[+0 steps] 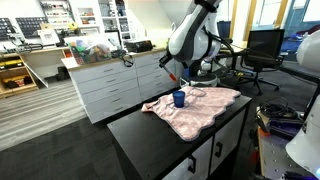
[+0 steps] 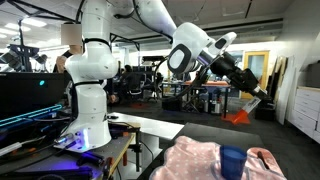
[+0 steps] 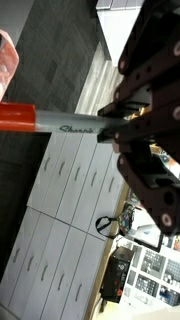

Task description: Put the red marker inside the dark blue cup

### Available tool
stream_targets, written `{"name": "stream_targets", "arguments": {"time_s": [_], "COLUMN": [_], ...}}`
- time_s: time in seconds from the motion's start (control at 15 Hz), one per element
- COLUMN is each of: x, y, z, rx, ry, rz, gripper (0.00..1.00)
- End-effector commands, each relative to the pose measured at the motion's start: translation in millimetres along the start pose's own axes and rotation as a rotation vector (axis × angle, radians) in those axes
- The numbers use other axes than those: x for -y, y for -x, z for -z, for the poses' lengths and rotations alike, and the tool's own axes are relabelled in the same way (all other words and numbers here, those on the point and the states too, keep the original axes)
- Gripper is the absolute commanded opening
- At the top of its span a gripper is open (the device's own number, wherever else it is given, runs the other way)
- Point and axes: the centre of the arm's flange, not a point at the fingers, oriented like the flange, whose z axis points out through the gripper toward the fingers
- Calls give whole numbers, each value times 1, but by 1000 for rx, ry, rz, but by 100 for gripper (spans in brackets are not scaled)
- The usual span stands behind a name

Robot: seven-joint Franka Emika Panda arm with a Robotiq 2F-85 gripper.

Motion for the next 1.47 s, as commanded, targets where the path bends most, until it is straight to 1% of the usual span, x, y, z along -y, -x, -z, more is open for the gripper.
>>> {"name": "stream_targets", "arguments": {"time_s": [0.0, 0.4, 0.73, 0.93, 1.13, 1.4], "x": [-8, -15, -12, -12, -14, -19], "y": [43, 46, 33, 27, 21, 21], "z": [-22, -28, -29, -30, -27, -25], "rx": [-17, -55, -118, -151, -150, -137], "ry": [3, 8, 8, 4, 6, 11], "rz": [-14, -13, 44, 56, 37, -5], "gripper": [5, 5, 5, 5, 5, 5]}}
